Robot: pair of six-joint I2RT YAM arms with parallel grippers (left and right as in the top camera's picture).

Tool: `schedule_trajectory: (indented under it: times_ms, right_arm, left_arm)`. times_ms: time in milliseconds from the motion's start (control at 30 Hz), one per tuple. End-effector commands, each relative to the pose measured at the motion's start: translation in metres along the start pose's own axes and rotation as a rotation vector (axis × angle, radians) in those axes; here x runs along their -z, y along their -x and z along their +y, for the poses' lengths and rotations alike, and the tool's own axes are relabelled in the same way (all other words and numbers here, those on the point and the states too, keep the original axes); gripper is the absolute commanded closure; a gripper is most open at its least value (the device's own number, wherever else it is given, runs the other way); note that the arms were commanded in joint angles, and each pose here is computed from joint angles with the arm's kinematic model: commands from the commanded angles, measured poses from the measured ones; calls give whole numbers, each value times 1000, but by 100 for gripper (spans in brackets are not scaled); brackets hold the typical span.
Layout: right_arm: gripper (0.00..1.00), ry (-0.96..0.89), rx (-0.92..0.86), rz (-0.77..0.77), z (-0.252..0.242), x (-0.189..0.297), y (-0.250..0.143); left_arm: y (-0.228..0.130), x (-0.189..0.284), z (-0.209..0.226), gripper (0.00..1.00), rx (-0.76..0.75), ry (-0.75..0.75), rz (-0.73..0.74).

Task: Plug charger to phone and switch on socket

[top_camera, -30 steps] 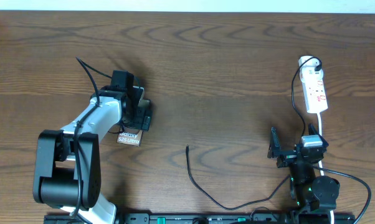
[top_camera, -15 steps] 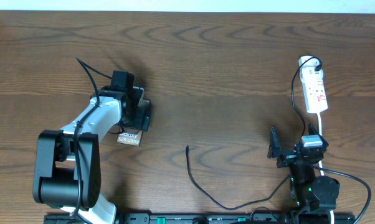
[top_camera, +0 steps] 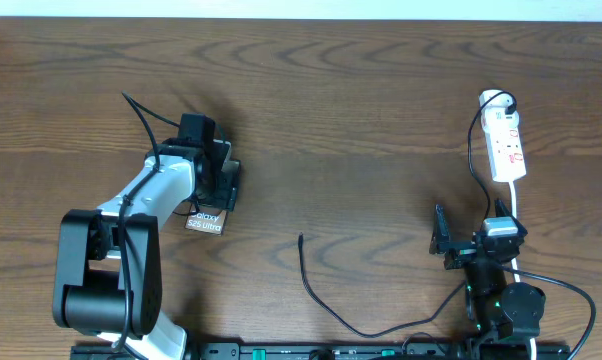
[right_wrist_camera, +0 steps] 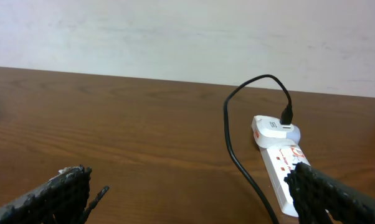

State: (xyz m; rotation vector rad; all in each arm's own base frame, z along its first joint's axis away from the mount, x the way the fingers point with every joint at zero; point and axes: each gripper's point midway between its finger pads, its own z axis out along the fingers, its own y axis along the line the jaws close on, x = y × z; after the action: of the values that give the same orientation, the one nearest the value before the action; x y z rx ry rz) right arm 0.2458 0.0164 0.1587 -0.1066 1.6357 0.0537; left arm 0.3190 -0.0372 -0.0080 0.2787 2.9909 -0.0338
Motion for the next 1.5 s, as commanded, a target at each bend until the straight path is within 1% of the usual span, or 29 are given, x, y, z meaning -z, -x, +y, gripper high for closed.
schedule_trajectory:
  times_ms: [0,33,100,133,200,233,500,700,833,1067,1300,1400,1467]
  right_arm:
    - [1,-2,13,0,0,0,-1]
    - [1,-2,13,0,0,0,-1]
    - [1,-2,13,0,0,0,-1]
    - [1,-2,13,0,0,0,-1]
    - [1,-2,13,0,0,0,-1]
    - [1,-2,13,0,0,0,-1]
    - [1,-2,13,0,0,0,-1]
    - [1,-2,13,0,0,0,-1]
    - [1,-2,13,0,0,0,-1]
    - [1,-2,13,0,0,0,-1]
    - [1,-2,13,0,0,0,-1]
    - [1,-2,13,0,0,0,-1]
    - [1,-2,13,0,0,0,-1]
  left_arm:
    - [-59,-35,-1,43,21,-5,206]
    - [-59,-35,-1,48,21,-5,206]
    - [-59,-35,-1,61,21,-5,206]
    - [-59,-35,-1,70,21,-5,205]
    - [-57,-35,0,81,21,-5,202]
    - [-56,-34,0,92,21,-5,198]
    - [-34,-23,1,93,21,-3,164]
    - [-8,3,2,93,22,-7,149]
    - [9,22,-2,93,24,-37,132]
    - [30,41,-15,93,41,-118,91]
    - [36,48,-37,93,50,-247,76]
    - [37,51,-48,93,99,-309,78]
    - [39,56,-60,93,142,-382,81]
